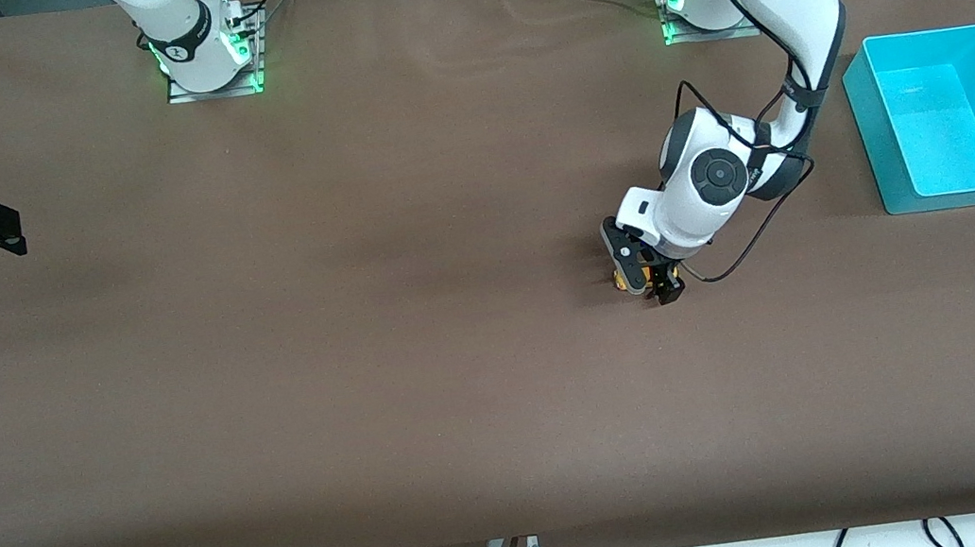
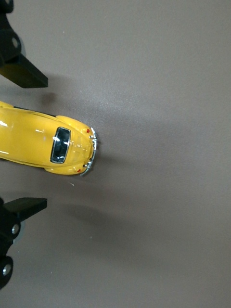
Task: Wind and store yellow beetle car
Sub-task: 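Close the left gripper on the yellow car, then carry the car with the left gripper over the cyan box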
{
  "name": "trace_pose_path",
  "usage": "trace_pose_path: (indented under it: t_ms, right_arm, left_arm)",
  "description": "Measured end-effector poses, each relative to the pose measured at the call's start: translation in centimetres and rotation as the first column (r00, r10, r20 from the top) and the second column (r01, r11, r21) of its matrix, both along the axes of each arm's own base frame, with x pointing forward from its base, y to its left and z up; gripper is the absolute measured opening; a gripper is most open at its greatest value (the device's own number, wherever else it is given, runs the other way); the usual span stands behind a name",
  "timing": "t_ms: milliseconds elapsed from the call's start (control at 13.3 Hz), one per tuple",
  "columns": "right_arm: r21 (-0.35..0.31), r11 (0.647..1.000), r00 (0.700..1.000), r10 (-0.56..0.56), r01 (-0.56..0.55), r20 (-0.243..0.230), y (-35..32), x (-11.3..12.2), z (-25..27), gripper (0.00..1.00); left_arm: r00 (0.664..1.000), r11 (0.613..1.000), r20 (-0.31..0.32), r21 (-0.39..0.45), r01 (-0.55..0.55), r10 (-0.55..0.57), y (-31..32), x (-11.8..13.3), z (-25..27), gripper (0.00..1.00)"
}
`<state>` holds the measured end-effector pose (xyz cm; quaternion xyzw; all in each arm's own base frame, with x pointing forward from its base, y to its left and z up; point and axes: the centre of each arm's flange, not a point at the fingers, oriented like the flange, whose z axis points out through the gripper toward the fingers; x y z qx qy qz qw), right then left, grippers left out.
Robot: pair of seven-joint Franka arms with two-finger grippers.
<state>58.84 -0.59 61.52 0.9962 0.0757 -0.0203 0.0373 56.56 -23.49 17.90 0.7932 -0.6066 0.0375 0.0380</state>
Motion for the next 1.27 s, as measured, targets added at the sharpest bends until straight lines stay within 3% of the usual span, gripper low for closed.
trace_pose_path:
  t_ms: [75,150,449,674,974,1124,1273]
  right_arm:
    - [0.013,1.000,1.000,-0.021,0.021,-0.003,-1.0,-0.2,-0.1,1.00]
    - [0.019,0.999,0.999,-0.035,0.035,-0.005,-1.7,-0.4,-0.1,1.00]
    - [0.023,0.995,0.995,-0.095,0.095,-0.005,-1.7,-0.7,-0.2,1.00]
    - [0.022,0.995,0.995,-0.097,0.097,-0.022,-1.7,-0.6,-1.0,1.00]
    - [0.022,0.995,0.994,-0.101,0.101,-0.030,-1.8,-0.5,-1.5,1.00]
    - [0.022,0.994,0.994,-0.102,0.103,-0.030,-1.8,-0.5,-1.5,1.00]
    - [0.022,0.994,0.994,-0.103,0.103,-0.031,-1.8,-0.5,-1.5,1.00]
  left_arm:
    - [1.000,1.000,0.001,0.000,0.001,-0.001,0.0,0.0,0.0,1.00]
    - [1.000,1.000,0.002,0.000,0.002,-0.002,0.0,0.0,0.0,0.93]
    - [1.000,1.000,0.013,0.002,0.003,-0.003,0.7,0.5,0.5,0.46]
    - [1.000,1.000,0.028,0.010,0.009,-0.009,3.0,1.5,3.0,0.45]
    - [0.998,0.998,-0.067,0.056,0.009,-0.005,14.3,2.4,11.8,0.45]
    - [0.997,0.997,-0.075,0.065,0.033,-0.028,21.0,0.4,15.5,0.45]
    - [0.995,0.995,-0.082,0.069,0.069,-0.063,27.2,-3.3,16.6,0.45]
